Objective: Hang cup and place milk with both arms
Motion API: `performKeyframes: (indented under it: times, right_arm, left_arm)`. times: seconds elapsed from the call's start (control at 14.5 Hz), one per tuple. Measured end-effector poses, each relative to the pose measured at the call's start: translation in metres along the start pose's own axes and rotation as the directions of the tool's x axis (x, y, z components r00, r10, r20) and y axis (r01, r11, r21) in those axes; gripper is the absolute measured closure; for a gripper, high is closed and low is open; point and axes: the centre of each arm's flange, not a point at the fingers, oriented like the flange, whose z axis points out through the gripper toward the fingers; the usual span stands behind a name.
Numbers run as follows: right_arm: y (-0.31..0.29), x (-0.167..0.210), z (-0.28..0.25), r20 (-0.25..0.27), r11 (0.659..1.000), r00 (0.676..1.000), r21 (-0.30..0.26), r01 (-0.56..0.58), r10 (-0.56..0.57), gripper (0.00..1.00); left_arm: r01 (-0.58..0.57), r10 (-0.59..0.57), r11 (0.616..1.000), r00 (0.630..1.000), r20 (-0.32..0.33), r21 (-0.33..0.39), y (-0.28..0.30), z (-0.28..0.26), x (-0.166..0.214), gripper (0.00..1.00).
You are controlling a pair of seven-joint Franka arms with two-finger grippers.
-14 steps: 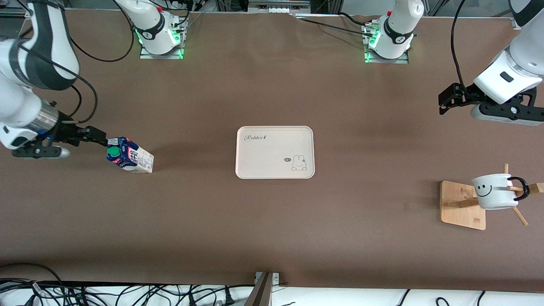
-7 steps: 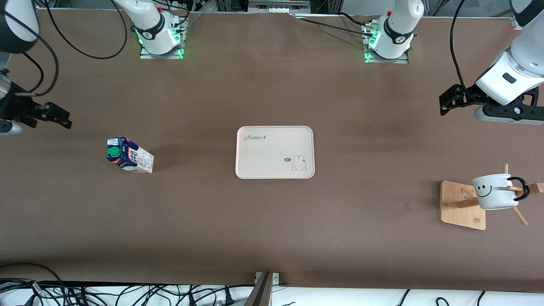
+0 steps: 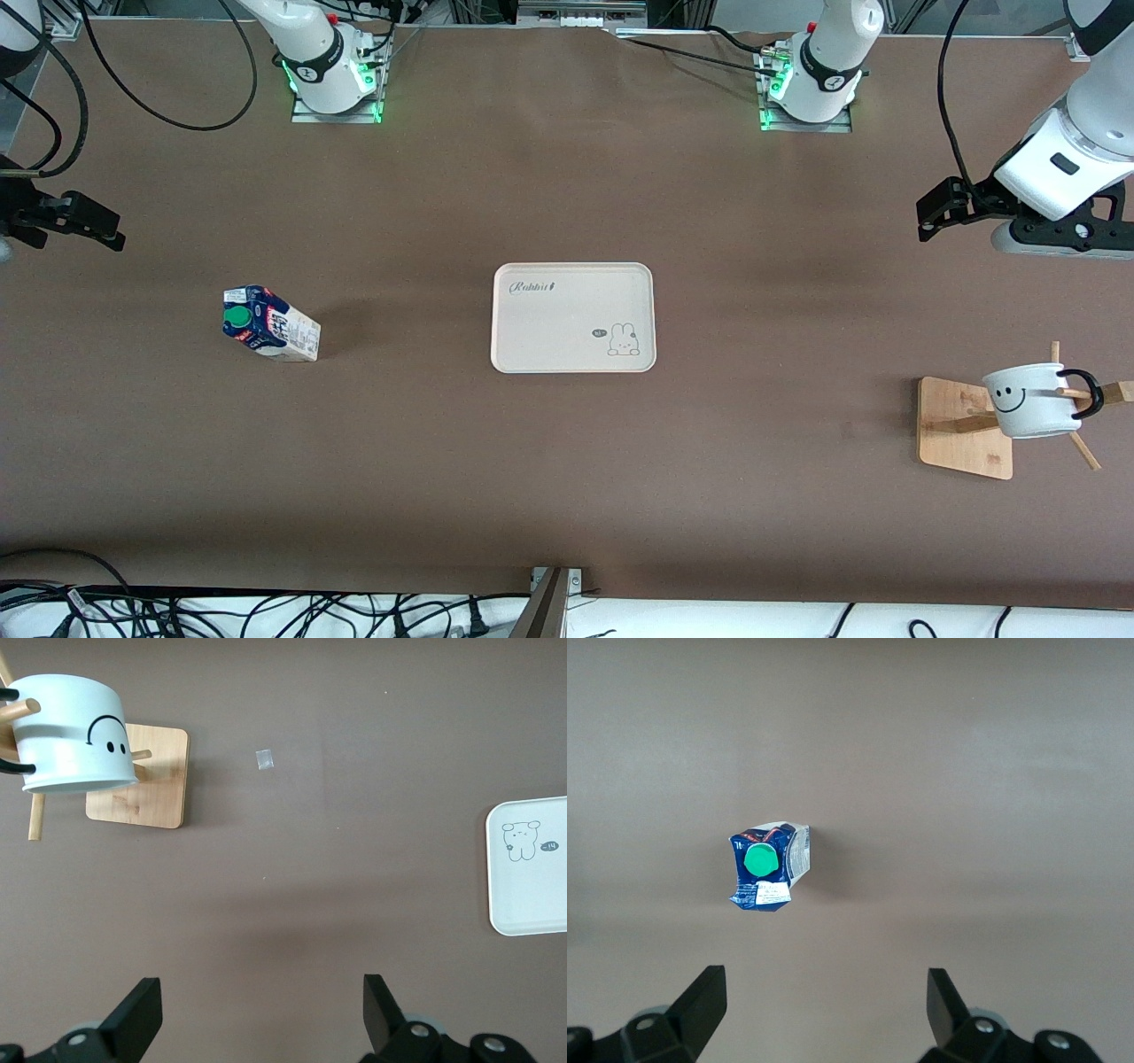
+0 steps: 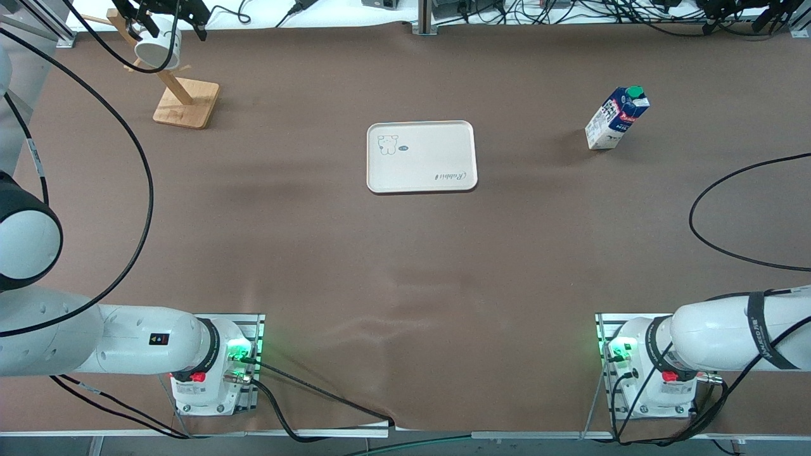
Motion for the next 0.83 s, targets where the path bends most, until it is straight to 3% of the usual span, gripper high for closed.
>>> performKeyframes:
  times: [0.28,0.83]
  right_arm:
    - [0.004,0.004,-0.035,-0.042,0.997,0.999,-0.075,0.011,-0.014,0.00]
    - [0.002,-0.001,-0.042,-0.007,0.998,1.000,-0.062,0.011,-0.012,0.00]
  left_arm:
    - [0.001,-0.001,1.000,1.000,0.000,0.000,0.000,0.000,0.000,0.00]
    - [0.002,-0.002,1.000,1.000,0.006,0.000,-0.001,0.001,-0.001,0.00]
